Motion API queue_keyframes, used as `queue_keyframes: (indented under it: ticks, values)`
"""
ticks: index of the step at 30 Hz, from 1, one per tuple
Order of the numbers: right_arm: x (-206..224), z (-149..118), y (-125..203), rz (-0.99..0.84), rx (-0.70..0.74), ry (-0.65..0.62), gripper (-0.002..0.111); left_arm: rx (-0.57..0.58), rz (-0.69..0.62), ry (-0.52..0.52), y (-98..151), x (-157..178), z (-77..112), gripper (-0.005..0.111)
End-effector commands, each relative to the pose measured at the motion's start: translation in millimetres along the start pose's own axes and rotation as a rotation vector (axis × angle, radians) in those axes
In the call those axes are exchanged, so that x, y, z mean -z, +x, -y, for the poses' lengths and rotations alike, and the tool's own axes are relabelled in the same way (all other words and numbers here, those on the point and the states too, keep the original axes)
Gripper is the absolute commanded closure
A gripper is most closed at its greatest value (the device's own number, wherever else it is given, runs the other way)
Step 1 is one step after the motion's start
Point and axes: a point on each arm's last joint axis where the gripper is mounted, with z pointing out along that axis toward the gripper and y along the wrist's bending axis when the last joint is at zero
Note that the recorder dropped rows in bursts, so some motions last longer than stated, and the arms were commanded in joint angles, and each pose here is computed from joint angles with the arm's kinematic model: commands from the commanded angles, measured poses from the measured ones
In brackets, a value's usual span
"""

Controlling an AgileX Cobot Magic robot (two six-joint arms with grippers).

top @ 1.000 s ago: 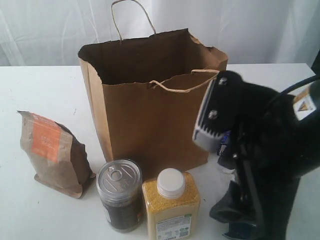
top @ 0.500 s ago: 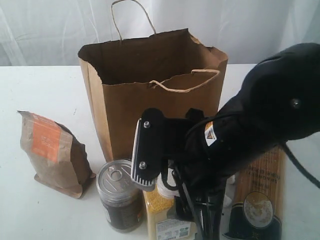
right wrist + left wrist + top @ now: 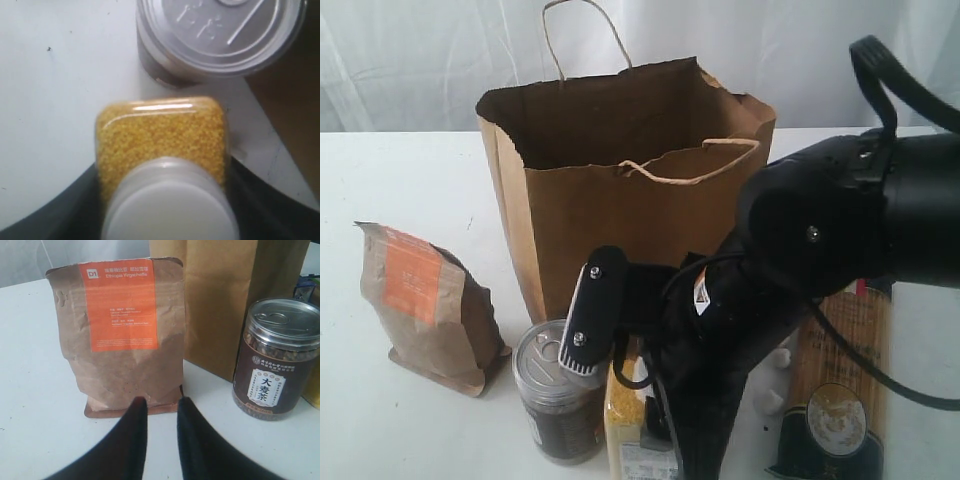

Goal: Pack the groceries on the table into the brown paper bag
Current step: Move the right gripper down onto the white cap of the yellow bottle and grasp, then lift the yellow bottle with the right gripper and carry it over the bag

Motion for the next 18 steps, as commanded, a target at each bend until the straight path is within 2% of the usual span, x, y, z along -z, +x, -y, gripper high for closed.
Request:
queue_keyframes:
  ticks: [1,8,18]
  values:
    - [20.3,-4.7,0.2,0.038,-0.149,0.011,0.108,0.003,-0.001,-0.002,1.2,-0.1,-0.1,0.079]
    - [58.5,-20.8,14.0,0.017,-0.279,0.001,0.108,0.003,-0.001,-0.002,1.2,-0.1,-0.1,0.079]
    - [129.5,-45.4,49.6,0.113,-0.386,0.178,0.108,0.003,-0.001,-0.002,1.2,-0.1,-0.1,0.079]
